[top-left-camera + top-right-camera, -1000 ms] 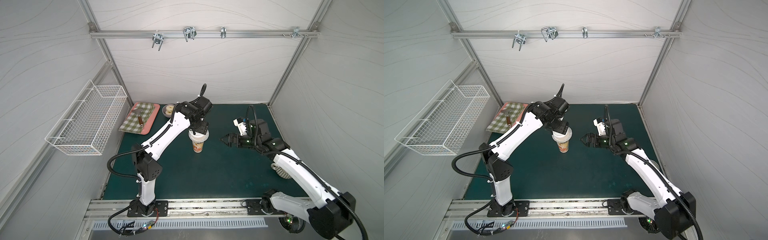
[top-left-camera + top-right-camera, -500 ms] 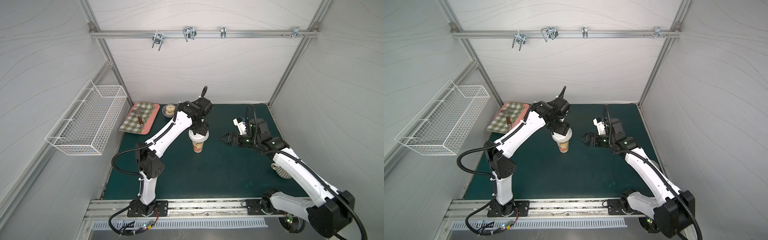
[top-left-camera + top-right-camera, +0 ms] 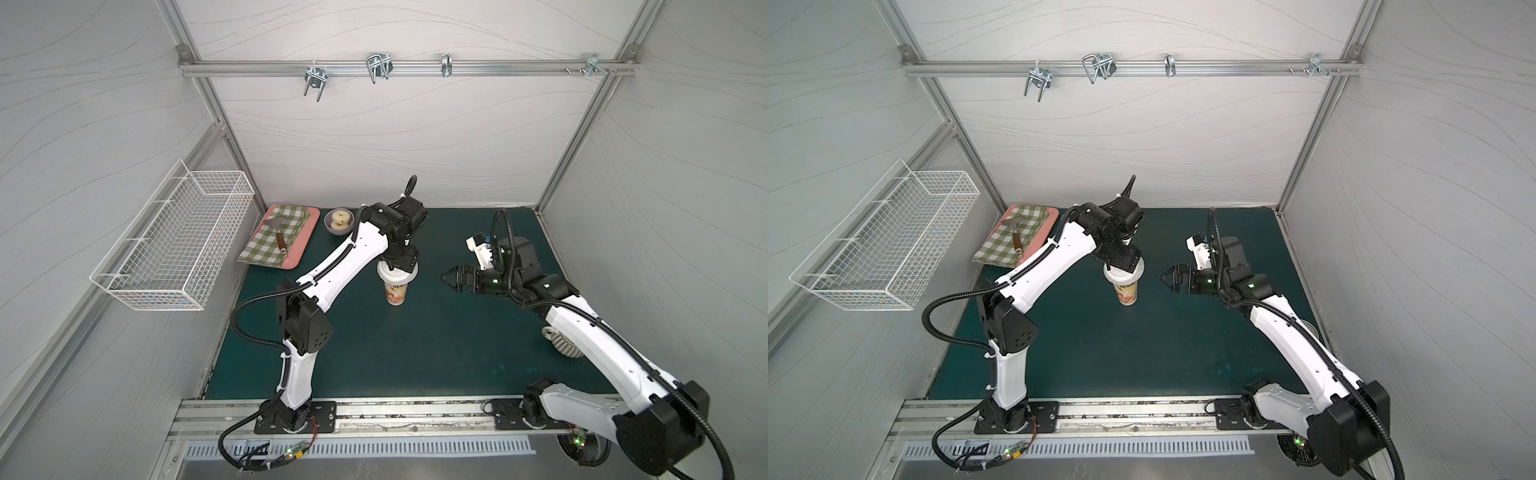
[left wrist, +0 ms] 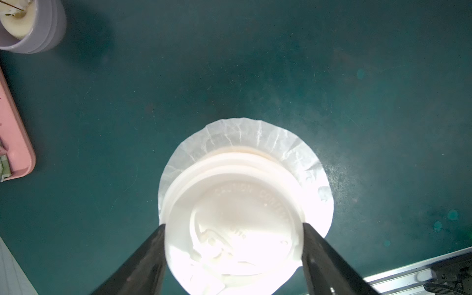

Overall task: Put the leak-proof paper on the milk tea cups
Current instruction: Place the cup lid on the cup.

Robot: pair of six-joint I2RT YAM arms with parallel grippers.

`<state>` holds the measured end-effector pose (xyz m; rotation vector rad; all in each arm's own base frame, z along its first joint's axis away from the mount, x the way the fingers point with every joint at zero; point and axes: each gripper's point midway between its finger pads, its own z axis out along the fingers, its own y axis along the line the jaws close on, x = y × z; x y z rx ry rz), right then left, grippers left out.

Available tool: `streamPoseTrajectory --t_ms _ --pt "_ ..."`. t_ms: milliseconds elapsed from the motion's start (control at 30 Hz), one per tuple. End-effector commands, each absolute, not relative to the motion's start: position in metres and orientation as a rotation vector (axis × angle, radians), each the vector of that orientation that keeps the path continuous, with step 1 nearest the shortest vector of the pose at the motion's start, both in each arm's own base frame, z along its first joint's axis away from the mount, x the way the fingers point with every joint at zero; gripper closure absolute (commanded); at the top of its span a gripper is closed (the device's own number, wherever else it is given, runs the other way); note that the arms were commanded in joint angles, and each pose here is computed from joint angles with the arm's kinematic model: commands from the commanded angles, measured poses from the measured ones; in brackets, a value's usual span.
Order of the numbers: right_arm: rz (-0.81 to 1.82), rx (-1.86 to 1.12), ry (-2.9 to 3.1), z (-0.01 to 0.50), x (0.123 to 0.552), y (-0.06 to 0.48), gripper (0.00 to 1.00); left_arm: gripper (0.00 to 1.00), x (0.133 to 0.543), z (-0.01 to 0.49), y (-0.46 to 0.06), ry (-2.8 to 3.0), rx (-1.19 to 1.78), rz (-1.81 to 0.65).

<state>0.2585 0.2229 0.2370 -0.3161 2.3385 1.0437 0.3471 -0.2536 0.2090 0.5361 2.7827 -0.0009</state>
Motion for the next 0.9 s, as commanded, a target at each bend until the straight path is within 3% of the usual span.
streamPoseTrajectory --t_ms 0,867 --pt "1.048 -0.34 2.306 0.246 0.261 0.223 0.01 0.22 0.35 0.212 -0.255 2.778 0.551 -0.005" --pt "1.052 -0.335 2.316 0.243 0.261 0.224 0.01 0.21 0.349 0.192 -0.248 2.833 0.539 0.014"
